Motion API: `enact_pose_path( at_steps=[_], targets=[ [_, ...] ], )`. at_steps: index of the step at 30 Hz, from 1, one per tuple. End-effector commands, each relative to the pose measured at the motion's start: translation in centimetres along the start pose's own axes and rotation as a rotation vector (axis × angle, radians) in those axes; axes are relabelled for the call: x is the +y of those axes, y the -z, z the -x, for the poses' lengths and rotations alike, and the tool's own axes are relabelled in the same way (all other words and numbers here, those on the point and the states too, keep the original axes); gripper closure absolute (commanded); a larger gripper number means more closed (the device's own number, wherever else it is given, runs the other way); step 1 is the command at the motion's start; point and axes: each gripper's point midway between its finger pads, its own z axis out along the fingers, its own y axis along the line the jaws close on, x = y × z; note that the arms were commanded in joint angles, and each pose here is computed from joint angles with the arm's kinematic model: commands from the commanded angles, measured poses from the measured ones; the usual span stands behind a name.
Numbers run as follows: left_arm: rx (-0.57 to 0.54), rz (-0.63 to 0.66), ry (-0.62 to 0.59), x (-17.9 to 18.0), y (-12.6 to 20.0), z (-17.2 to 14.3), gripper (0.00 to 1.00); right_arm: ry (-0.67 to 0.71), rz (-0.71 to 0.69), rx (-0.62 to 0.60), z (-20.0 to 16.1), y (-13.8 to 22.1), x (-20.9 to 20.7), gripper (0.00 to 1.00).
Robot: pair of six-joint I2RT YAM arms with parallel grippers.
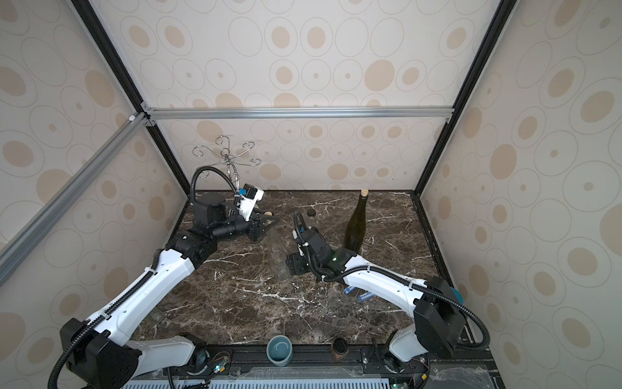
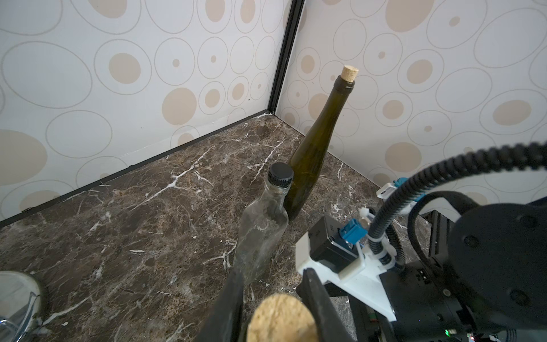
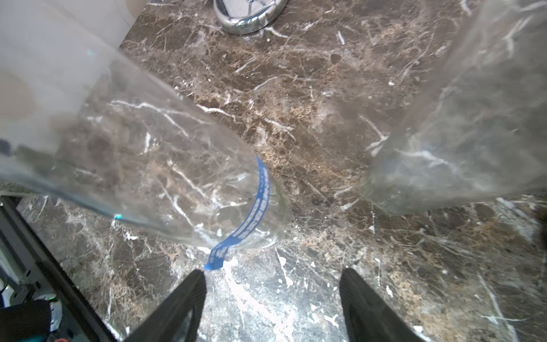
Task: Remove the label from the bottle
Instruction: Tear open the label from the bottle.
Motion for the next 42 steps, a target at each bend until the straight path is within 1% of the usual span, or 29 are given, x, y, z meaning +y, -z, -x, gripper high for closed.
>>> enact_pose_path(
  at_steps=[1, 4, 7, 12, 18, 19, 23, 35, 42],
  targets=[
    [0.067, -0.004, 0.053, 0.0, -0.3, -1.5, 0.92, 0.019, 0.023, -0.010, 0.2, 0.3, 1.4, 0.28],
    [0.067, -0.004, 0.054, 0.0, -0.2, -1.5, 0.92, 0.025, 0.032, 0.000, -0.1, -0.2, 2.1, 0.30],
    [0.066, -0.005, 0.054, -0.1, -0.2, -1.5, 0.92, 0.029, 0.033, 0.008, -0.2, -0.6, 2.8, 0.35],
    [0.067, -0.006, 0.052, -0.1, -0.2, -1.5, 0.92, 0.026, 0.039, 0.013, -0.2, -1.2, 3.4, 0.47],
    [0.066, -0.003, 0.048, -0.2, 0.0, -1.4, 0.92, 0.032, 0.035, 0.017, 0.1, -1.8, 3.6, 0.65],
    [0.065, -0.003, 0.047, -0.2, 0.1, -1.4, 0.92, 0.032, 0.034, 0.020, 0.1, -1.8, 3.6, 0.67],
    [0.066, -0.001, 0.045, -0.1, 0.1, -1.4, 0.92, 0.035, 0.039, 0.025, 0.1, -2.1, 3.8, 0.70],
    [0.069, -0.003, 0.048, -0.1, -0.1, -1.4, 0.92, 0.034, 0.023, 0.038, -0.4, -2.7, 3.4, 0.71],
    [0.068, -0.001, 0.047, -0.1, 0.0, -1.5, 0.92, 0.038, 0.020, 0.028, -0.3, -2.5, 3.3, 0.80]
  ],
)
